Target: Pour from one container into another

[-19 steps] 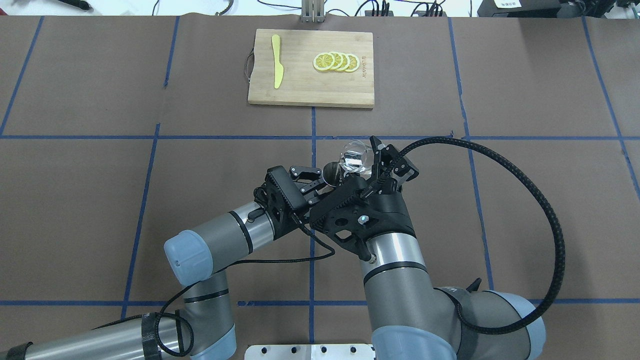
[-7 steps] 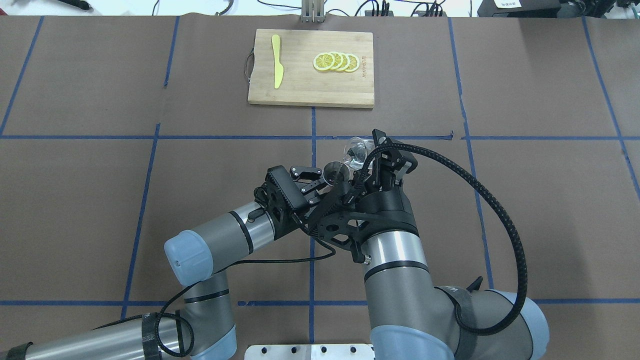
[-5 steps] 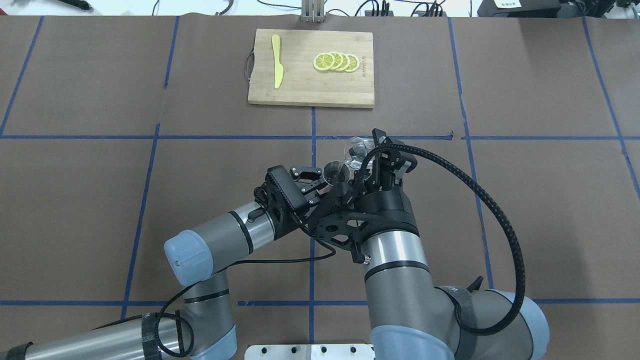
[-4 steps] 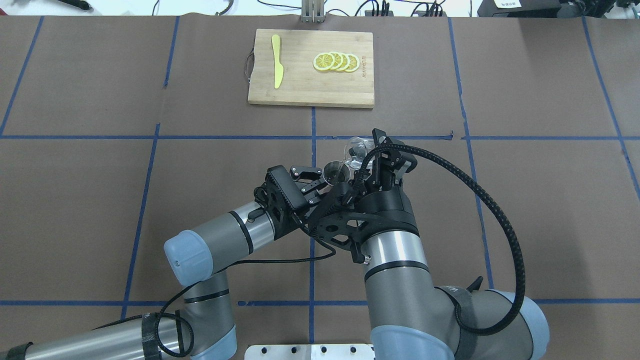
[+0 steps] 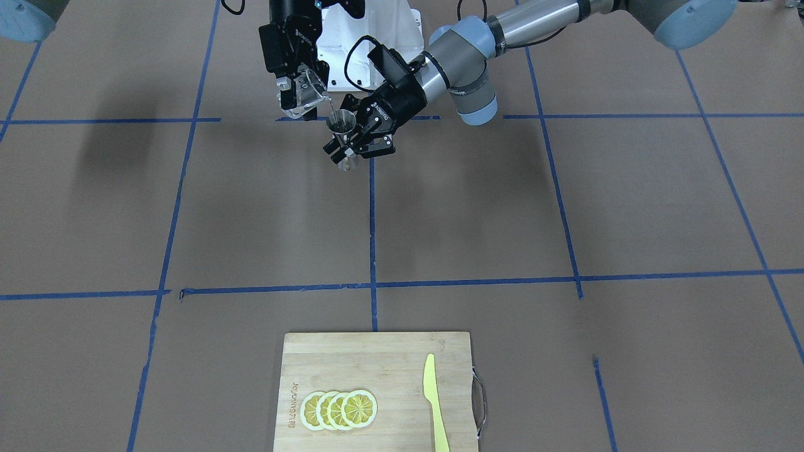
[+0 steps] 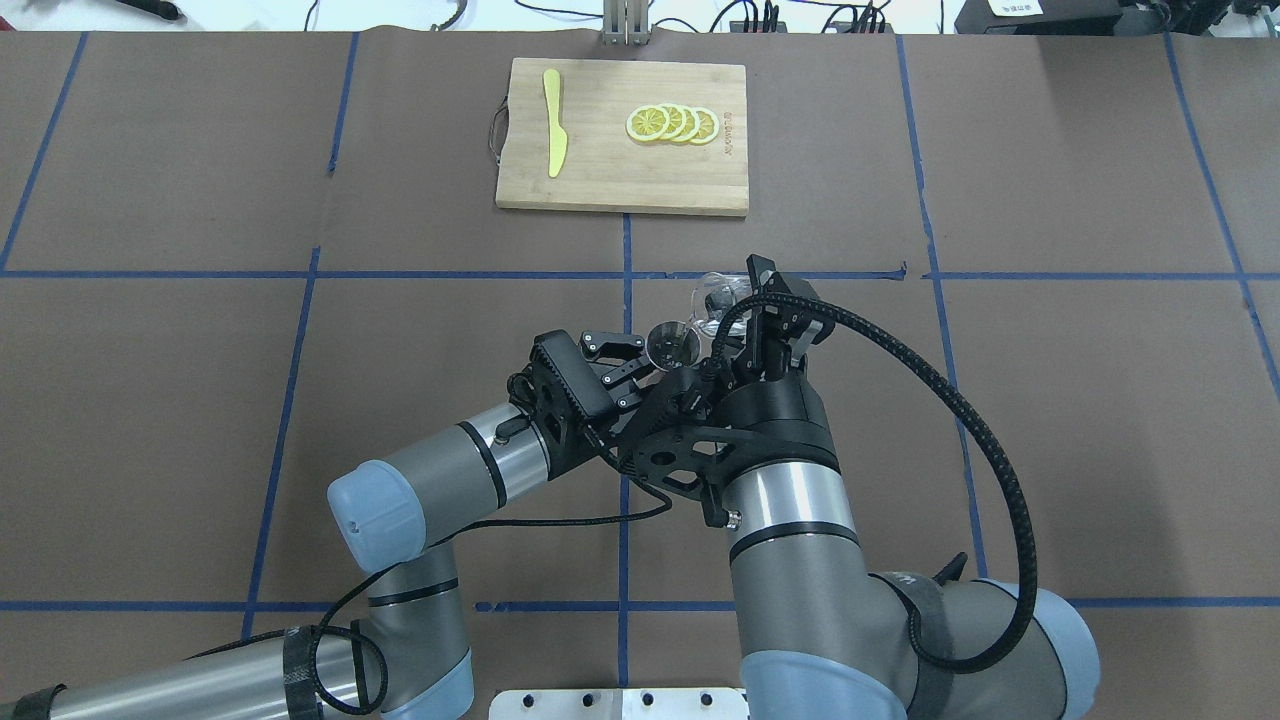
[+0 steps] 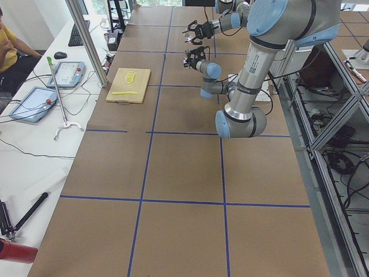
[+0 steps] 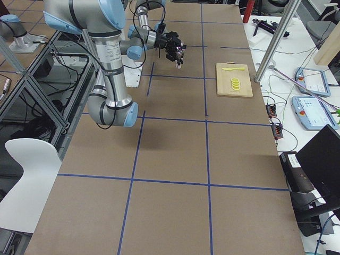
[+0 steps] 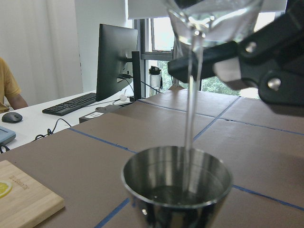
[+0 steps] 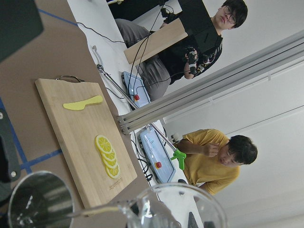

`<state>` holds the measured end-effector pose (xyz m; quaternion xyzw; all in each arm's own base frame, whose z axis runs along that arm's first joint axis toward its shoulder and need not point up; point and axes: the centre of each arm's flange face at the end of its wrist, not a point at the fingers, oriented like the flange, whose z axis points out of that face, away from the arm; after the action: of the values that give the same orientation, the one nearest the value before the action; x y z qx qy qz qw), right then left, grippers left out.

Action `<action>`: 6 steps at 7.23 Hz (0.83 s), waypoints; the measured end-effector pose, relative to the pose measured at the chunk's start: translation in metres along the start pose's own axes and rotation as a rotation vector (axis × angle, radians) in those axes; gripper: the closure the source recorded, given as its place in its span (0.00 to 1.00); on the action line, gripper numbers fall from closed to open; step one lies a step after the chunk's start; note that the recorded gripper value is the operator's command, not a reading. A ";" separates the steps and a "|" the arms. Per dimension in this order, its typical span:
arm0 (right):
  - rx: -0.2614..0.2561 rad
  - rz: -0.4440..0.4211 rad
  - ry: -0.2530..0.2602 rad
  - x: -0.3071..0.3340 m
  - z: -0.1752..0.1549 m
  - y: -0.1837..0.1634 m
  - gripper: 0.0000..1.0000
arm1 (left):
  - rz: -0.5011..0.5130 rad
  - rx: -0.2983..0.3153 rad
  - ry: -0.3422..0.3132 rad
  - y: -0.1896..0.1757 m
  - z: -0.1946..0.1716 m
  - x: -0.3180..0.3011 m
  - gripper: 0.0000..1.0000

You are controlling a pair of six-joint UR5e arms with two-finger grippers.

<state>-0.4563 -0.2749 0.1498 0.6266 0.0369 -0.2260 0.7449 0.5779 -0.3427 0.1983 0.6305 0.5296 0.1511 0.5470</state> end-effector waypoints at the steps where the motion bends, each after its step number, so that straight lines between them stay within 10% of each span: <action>1: 0.001 -0.006 0.000 0.002 -0.001 -0.001 1.00 | 0.000 0.001 0.000 0.000 0.000 0.000 1.00; 6: 0.005 -0.014 -0.003 0.005 -0.003 -0.002 1.00 | 0.000 0.000 0.001 0.000 0.000 0.000 1.00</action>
<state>-0.4523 -0.2733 0.1455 0.6279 0.0394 -0.2322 0.7418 0.5777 -0.3427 0.1981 0.6305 0.5300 0.1512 0.5466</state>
